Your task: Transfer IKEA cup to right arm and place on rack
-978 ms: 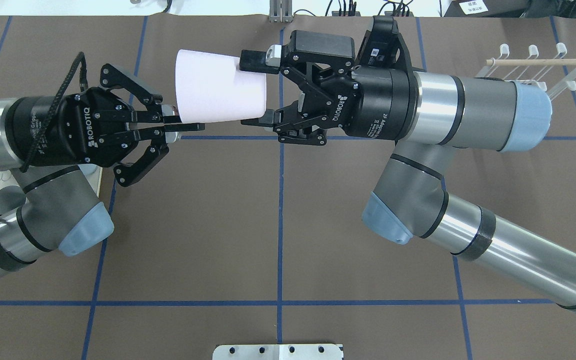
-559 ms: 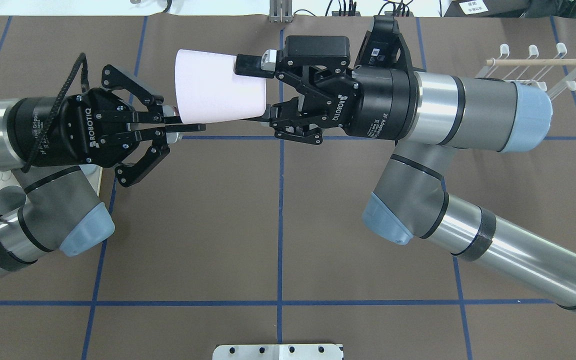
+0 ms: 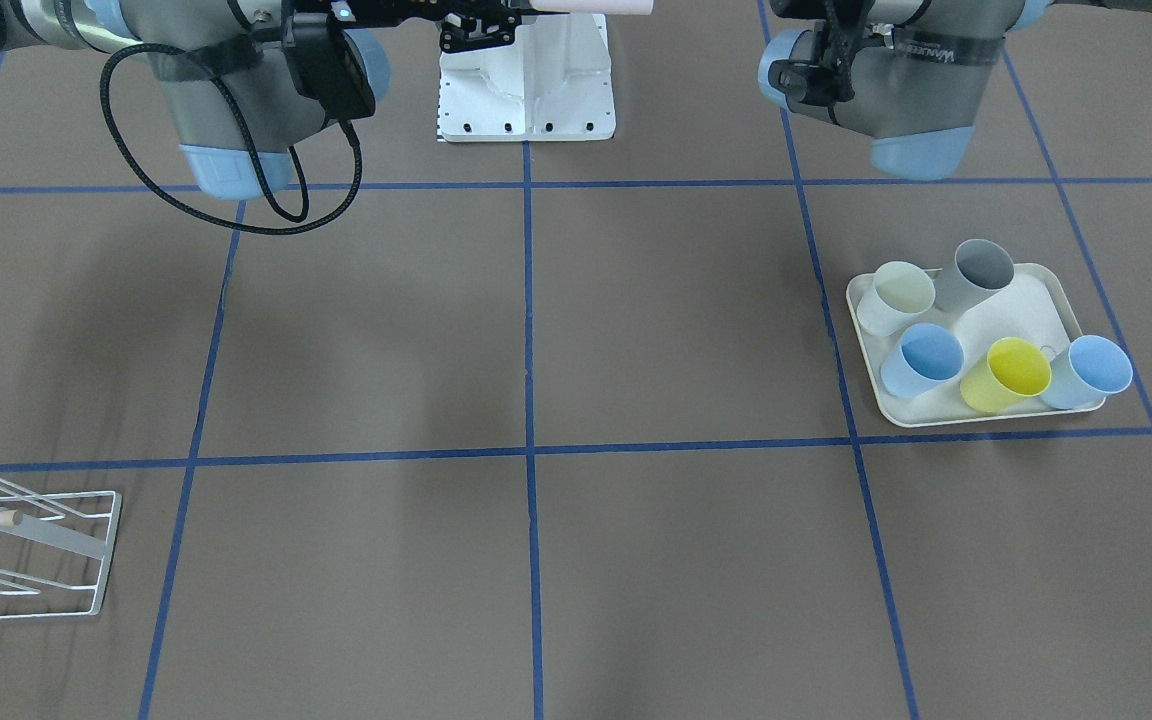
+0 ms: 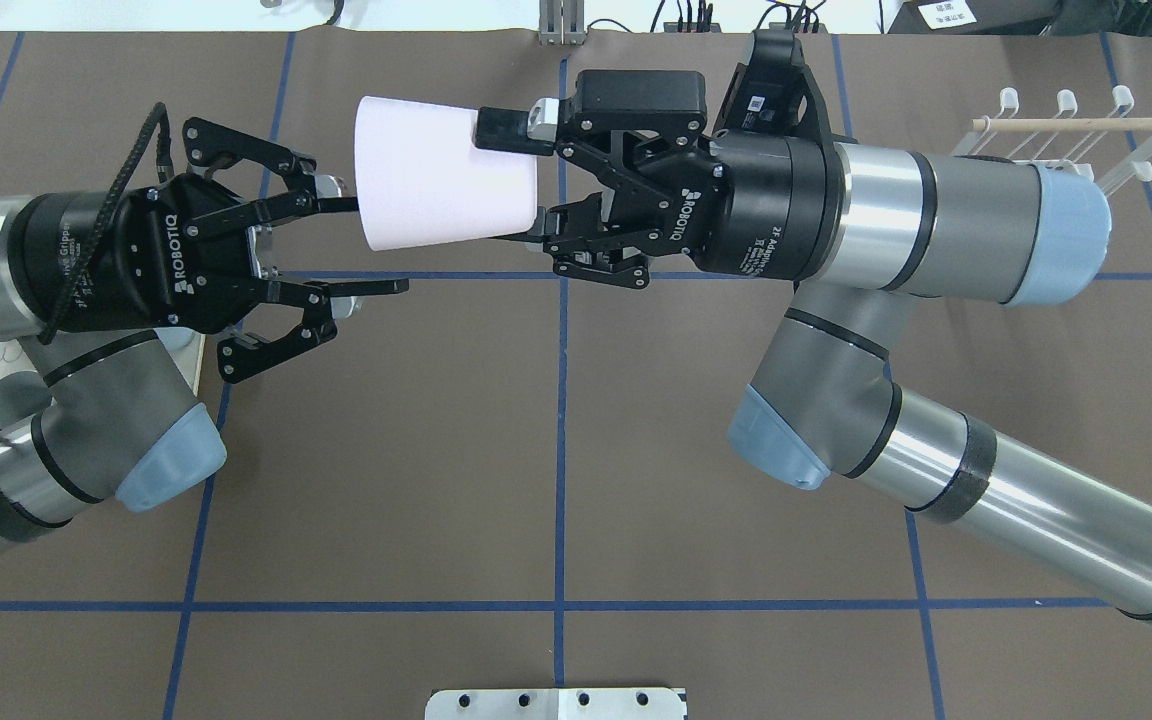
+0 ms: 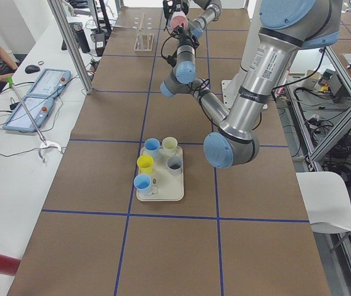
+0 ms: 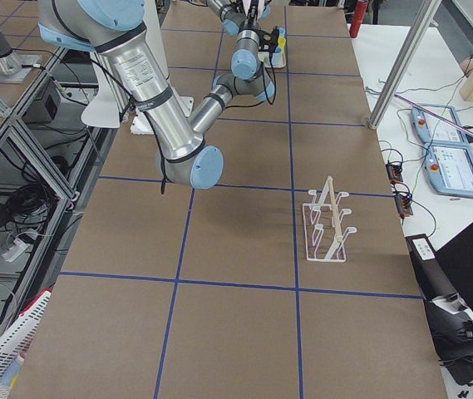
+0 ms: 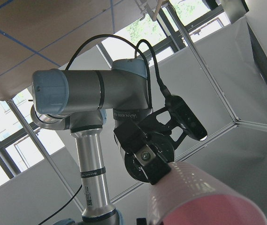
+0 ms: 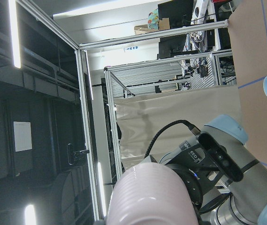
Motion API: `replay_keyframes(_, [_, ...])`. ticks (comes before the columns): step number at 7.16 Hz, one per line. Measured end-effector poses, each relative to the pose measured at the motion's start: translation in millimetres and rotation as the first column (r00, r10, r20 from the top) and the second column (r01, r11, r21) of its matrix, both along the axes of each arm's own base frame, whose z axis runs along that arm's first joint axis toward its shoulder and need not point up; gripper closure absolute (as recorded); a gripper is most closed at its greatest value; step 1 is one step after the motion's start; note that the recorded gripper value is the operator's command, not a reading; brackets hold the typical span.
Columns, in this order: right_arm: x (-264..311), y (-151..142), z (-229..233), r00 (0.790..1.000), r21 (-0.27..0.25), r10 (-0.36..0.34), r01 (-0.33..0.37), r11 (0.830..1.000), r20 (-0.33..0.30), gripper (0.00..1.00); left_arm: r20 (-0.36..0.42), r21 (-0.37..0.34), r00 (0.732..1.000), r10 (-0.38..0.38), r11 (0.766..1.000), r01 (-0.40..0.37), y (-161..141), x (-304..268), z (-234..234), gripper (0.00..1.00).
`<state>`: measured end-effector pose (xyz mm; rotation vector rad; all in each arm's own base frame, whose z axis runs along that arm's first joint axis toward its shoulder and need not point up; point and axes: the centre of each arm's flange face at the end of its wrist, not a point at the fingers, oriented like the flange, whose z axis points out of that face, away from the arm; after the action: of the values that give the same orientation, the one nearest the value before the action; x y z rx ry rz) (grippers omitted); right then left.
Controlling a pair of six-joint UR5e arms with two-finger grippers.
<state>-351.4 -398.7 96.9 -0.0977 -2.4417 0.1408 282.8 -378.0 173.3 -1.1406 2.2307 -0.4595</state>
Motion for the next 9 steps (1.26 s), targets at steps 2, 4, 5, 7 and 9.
replay_keyframes(2, [7.2,-0.9,3.5,1.000,0.002,0.009,-0.009,1.000,-0.001,0.85,0.014,0.037,0.997,-0.071,0.997,0.070,-4.1,-9.1,7.5,0.00])
replay_keyframes(4, [28.2,-12.3,28.3,0.998,-0.014,0.047,-0.048,0.999,-0.037,0.86,0.072,0.061,0.984,-0.164,0.985,0.160,-12.6,-20.6,36.2,0.00])
replay_keyframes(5, [41.9,-22.9,51.7,0.992,-0.011,0.084,-0.085,0.996,-0.089,0.86,0.116,0.094,0.966,-0.232,0.971,0.222,-13.8,-22.6,59.7,0.00])
replay_keyframes(7, [68.1,-43.0,116.8,0.947,0.059,0.202,-0.193,0.979,-0.249,0.86,0.218,0.178,0.904,-0.367,0.926,0.333,-24.5,-25.7,108.6,0.00])
replay_keyframes(9, [114.7,-70.1,171.3,0.846,0.138,0.291,-0.256,0.957,-0.448,0.88,0.384,0.293,0.806,-0.451,0.887,0.357,-57.6,-33.7,135.6,0.00])
